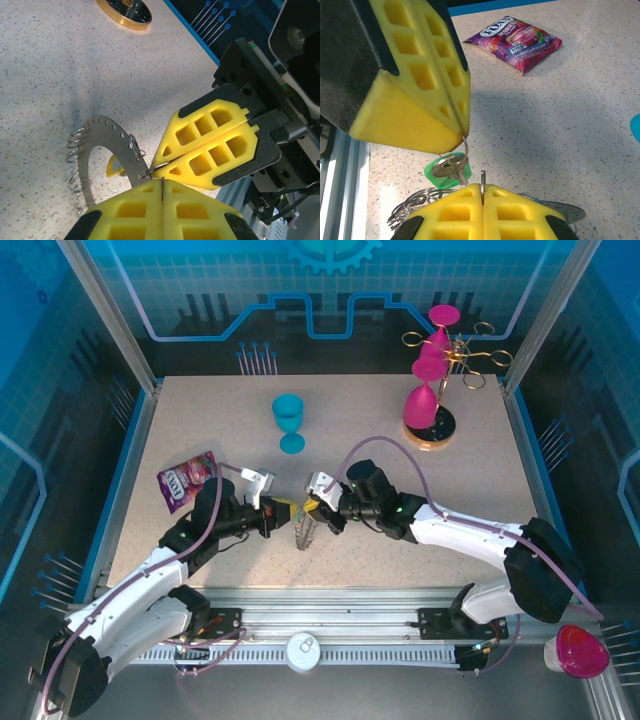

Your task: Put the keys on the keyring

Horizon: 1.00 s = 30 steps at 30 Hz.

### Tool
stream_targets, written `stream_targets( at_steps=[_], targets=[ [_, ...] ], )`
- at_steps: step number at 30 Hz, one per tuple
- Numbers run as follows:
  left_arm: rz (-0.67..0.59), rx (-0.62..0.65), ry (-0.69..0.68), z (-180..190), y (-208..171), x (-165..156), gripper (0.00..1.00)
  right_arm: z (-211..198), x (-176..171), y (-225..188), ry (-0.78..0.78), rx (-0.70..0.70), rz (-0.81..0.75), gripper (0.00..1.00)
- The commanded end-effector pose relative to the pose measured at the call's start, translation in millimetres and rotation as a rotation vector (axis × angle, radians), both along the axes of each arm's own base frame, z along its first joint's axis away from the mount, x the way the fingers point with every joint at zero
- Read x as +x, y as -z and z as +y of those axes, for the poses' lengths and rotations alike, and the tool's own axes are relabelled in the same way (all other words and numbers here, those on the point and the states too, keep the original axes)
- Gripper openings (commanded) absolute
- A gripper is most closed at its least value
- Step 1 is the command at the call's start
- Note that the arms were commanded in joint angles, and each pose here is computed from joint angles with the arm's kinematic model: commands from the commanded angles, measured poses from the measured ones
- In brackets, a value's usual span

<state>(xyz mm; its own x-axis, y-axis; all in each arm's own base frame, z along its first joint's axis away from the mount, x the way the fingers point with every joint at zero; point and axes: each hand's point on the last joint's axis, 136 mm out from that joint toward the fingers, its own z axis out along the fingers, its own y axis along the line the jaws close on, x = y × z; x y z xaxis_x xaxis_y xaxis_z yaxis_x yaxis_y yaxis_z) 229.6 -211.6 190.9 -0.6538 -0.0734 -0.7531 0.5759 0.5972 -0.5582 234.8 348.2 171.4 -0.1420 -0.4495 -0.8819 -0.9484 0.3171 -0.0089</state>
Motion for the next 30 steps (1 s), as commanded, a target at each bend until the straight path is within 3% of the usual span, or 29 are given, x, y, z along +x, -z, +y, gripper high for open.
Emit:
stream_targets(
  at_steps=[1, 11, 30],
  targets=[
    [-0.003, -0.063, 0.012, -3, -7, -2, 0.00, 12, 4, -23, 0.022, 0.063, -0.035, 0.00],
    [0.026, -0.080, -0.049, 2, 0, 3, 0.00, 14, -3, -36, 0.017, 0.155, -0.015, 0.00],
    [0.015, -0.105, -0.057, 2, -3, 4, 0.00, 14, -10, -33, 0.009, 0.153, -0.011, 0.00]
  ],
)
